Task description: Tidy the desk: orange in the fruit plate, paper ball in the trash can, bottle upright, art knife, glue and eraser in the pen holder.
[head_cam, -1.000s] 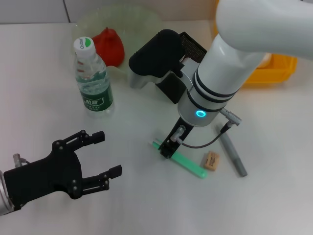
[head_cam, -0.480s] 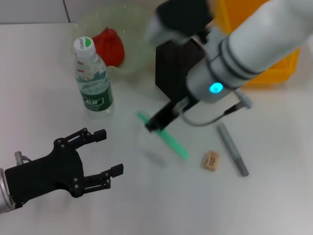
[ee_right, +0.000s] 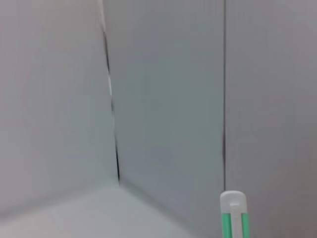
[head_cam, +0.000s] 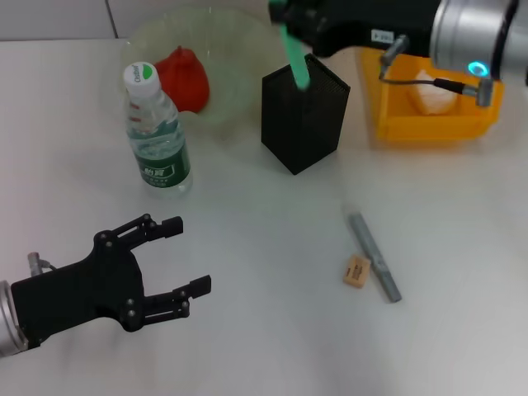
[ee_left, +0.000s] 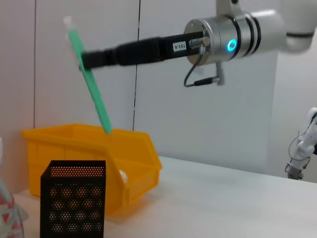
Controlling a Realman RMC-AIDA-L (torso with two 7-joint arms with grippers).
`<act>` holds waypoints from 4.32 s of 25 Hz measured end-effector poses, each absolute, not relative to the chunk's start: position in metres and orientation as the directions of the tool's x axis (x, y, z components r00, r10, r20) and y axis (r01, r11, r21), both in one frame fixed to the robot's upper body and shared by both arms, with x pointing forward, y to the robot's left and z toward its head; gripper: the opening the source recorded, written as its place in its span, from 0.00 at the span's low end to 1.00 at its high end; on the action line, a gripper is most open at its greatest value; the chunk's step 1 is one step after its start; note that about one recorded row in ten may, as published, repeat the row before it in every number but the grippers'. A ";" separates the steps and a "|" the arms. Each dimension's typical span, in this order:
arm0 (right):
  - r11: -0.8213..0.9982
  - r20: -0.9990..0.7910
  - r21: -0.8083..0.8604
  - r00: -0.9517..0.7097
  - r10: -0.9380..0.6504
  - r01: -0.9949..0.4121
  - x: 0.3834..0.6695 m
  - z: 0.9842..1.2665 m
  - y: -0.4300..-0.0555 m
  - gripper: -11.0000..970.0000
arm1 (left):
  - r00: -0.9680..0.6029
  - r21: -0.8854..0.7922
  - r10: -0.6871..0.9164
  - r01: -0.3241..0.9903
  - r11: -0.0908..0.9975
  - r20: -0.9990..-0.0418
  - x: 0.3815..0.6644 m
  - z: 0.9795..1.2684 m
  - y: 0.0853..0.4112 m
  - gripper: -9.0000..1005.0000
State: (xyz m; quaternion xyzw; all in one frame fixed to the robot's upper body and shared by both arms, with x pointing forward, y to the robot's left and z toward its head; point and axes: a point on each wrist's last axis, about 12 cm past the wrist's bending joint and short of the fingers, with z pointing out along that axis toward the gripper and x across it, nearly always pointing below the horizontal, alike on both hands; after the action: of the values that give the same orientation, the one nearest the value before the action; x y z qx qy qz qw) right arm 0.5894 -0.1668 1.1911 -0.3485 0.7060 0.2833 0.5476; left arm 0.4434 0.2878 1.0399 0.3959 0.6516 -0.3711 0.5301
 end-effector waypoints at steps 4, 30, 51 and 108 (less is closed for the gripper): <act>0.583 -1.000 -0.004 -0.010 -0.021 -0.812 0.591 1.163 -0.178 0.21 | -0.125 -0.064 0.123 0.909 0.411 -0.984 0.444 1.040 0.287 0.86; 0.678 -0.999 0.009 0.028 0.044 -0.735 0.601 1.096 -0.200 0.41 | -0.114 -0.058 0.122 0.918 0.392 -0.986 0.450 1.043 0.283 0.86; 0.477 -0.899 0.153 -0.323 -0.296 -0.865 0.527 1.251 -0.239 0.69 | -0.117 -0.065 0.114 0.922 0.381 -0.987 0.452 1.045 0.282 0.86; 0.478 -0.121 0.086 -0.486 -0.866 -0.874 0.567 1.137 -0.107 0.69 | -0.130 -0.080 0.112 0.924 0.374 -0.985 0.451 1.047 0.287 0.86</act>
State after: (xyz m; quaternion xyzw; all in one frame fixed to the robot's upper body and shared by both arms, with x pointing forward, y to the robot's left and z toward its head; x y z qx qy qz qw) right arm 0.5671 -0.1069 1.1375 -0.5061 0.8593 0.0681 0.0302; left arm 0.4510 0.2874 1.0474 0.4025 0.6433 -0.3887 0.5225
